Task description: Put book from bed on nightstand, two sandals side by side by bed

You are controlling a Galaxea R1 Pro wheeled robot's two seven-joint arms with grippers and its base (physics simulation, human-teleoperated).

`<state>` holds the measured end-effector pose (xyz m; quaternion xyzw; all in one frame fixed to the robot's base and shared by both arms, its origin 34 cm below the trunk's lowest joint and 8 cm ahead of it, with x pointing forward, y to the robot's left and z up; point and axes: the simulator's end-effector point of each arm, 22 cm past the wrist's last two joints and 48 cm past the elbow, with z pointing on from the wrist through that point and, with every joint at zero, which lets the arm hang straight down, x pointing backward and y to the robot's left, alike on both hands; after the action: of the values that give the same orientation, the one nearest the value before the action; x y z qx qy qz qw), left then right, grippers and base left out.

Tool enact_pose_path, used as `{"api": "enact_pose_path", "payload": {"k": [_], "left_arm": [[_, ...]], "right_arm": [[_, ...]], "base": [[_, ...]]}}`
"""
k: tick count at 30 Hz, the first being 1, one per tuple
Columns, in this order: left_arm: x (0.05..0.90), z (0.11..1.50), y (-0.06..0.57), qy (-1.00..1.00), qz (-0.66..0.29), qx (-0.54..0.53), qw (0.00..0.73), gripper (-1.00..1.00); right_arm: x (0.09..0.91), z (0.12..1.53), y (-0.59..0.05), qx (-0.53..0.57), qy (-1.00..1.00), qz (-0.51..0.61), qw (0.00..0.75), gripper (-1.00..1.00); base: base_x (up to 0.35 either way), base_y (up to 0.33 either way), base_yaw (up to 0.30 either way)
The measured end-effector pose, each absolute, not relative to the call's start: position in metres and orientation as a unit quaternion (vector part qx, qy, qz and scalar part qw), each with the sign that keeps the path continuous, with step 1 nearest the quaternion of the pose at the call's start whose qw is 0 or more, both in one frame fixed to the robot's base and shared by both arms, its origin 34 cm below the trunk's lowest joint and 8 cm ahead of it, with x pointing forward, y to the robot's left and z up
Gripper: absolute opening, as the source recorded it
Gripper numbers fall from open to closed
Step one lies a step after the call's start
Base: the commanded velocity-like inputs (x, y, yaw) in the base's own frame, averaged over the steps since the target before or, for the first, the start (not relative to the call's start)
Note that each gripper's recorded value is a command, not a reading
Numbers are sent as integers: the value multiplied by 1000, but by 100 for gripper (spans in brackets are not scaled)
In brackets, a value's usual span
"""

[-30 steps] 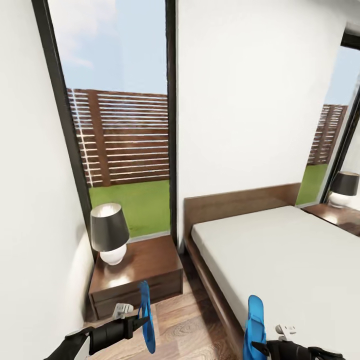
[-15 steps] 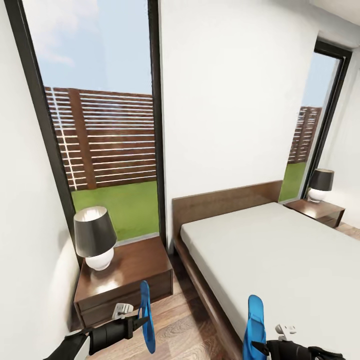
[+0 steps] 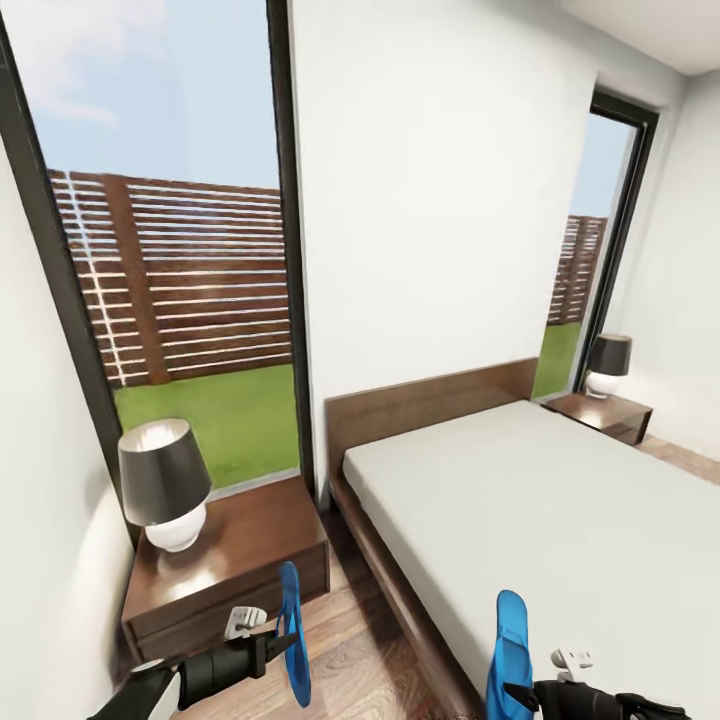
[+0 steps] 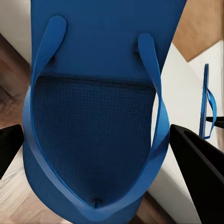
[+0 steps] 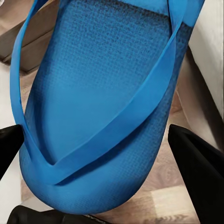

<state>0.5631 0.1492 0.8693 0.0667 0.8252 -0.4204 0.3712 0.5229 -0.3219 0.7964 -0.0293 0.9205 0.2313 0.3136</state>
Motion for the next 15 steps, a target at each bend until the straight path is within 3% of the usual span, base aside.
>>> {"api": "enact_pose_path", "payload": {"k": [15], "left_arm": [[564, 872, 149, 824, -420, 68, 374, -100]], "right_arm": [[524, 799, -322, -30, 920, 231, 316, -100]], "base": [[0, 0, -279]]}}
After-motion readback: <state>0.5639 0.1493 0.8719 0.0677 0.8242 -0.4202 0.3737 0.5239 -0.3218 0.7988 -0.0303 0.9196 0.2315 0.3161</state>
